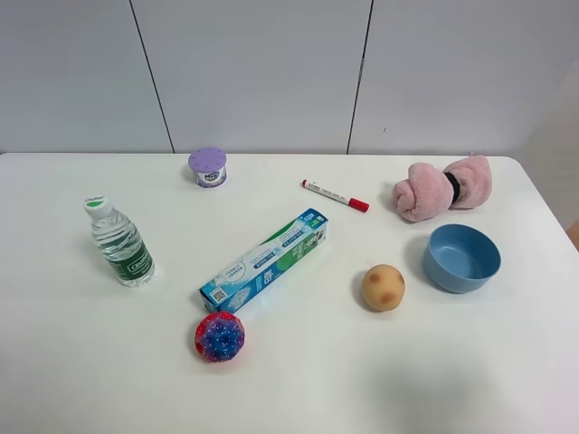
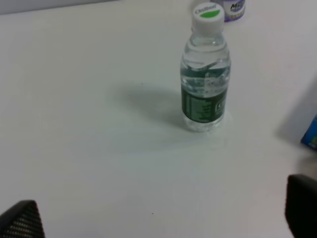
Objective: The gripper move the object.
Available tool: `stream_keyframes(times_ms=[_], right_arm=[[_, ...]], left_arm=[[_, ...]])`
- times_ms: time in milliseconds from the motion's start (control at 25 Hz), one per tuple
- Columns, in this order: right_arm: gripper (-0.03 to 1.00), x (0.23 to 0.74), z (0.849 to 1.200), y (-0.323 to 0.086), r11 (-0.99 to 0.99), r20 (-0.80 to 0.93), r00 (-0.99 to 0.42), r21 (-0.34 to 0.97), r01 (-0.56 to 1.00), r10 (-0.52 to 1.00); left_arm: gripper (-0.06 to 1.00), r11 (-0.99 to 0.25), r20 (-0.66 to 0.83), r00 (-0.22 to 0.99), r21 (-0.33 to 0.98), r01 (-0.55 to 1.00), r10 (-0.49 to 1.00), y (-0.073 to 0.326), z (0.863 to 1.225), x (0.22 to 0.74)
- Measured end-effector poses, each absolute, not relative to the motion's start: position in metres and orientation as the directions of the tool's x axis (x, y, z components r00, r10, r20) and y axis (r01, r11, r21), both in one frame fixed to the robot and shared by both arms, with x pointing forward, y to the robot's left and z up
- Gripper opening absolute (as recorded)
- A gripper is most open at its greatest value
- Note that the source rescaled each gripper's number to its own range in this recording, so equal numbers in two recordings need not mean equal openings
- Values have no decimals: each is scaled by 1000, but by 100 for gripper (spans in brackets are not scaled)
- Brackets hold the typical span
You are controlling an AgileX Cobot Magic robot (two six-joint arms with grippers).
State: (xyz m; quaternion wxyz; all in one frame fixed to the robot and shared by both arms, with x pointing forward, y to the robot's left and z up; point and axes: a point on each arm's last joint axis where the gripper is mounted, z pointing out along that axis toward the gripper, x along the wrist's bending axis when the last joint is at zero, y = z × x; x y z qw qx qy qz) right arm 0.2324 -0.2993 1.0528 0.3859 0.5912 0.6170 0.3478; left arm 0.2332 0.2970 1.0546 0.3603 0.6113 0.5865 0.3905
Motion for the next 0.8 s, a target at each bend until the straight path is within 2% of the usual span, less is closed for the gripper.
stream_keyframes(times_ms=[800], right_arm=[[100, 232, 1053, -299, 59, -65, -3, 885, 461, 998]], left_arm=[[98, -52, 55, 7, 899, 436, 998, 297, 1055, 233]])
